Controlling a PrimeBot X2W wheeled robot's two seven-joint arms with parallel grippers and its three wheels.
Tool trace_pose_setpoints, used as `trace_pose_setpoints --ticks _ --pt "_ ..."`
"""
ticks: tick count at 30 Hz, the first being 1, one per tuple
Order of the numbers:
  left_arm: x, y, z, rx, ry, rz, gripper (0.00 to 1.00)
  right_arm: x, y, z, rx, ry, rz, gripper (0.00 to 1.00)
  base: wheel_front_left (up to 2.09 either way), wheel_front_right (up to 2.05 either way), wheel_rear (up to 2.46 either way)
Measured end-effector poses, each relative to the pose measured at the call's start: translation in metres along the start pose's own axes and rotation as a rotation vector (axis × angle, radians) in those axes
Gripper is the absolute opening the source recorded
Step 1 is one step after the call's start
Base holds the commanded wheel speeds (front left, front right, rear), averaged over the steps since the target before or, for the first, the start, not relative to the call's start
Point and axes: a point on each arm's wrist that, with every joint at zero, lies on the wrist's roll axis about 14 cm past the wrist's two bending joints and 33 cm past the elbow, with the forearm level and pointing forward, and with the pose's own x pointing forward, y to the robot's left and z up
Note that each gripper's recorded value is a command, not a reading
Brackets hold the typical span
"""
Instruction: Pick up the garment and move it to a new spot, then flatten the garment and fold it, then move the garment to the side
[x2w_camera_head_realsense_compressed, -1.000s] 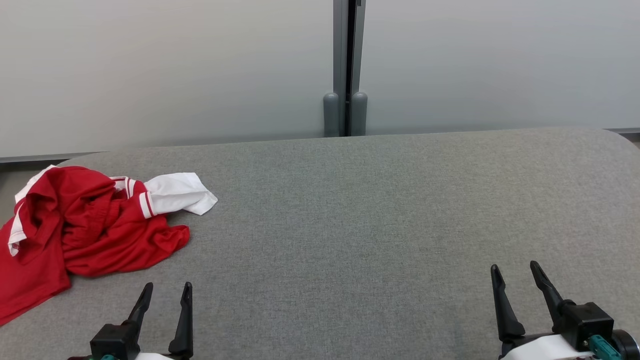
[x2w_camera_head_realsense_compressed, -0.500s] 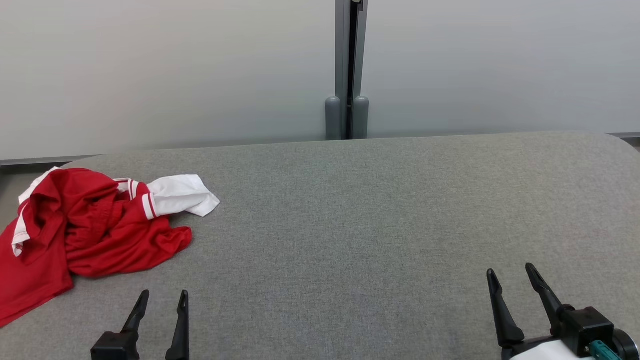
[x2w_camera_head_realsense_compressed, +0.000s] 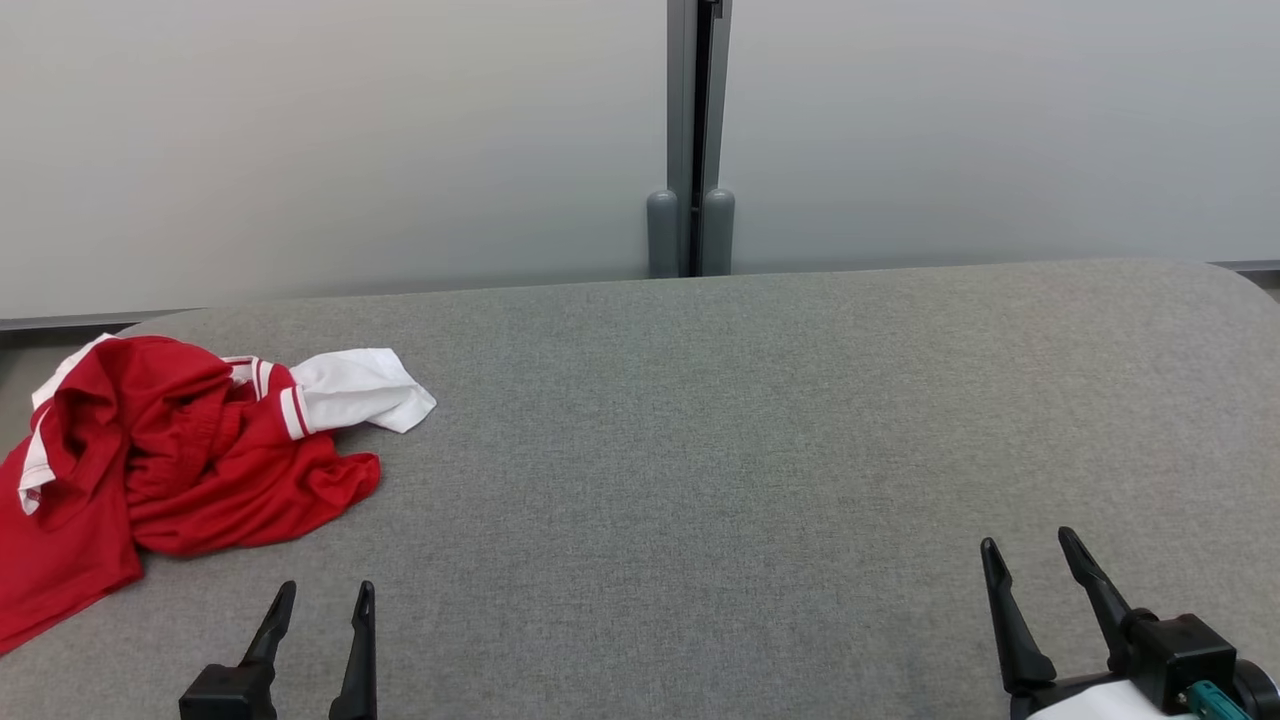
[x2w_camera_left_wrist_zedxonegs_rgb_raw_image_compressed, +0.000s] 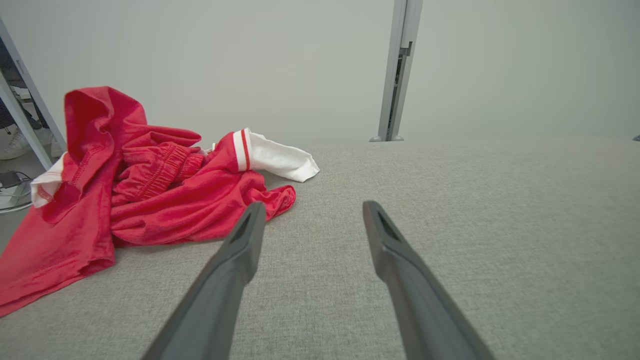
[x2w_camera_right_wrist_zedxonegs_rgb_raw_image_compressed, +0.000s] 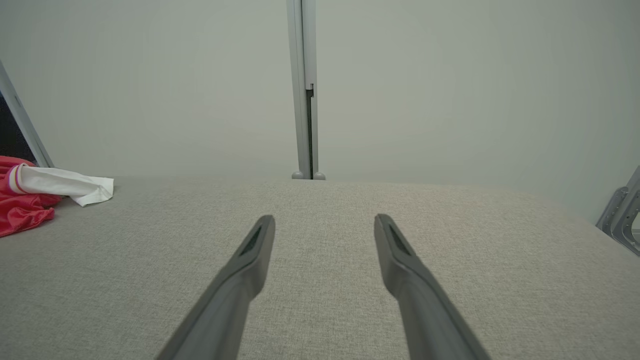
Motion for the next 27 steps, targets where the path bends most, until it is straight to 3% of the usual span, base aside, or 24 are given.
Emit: trace_pose_setpoints --ticks 12,27 --pt "-0.005 0.004 -0.001 0.004 0.000 0.015 1.00 0.002 0.006 -0.002 0.003 0.007 0.018 1.00 0.00 0.00 0.00" --pt "-0.078 0.079 -0.014 -0.019 0.015 0.294 1.00 0.031 0.106 -0.007 0.032 0.025 0.328 1.00 0.00 0.00 0.00"
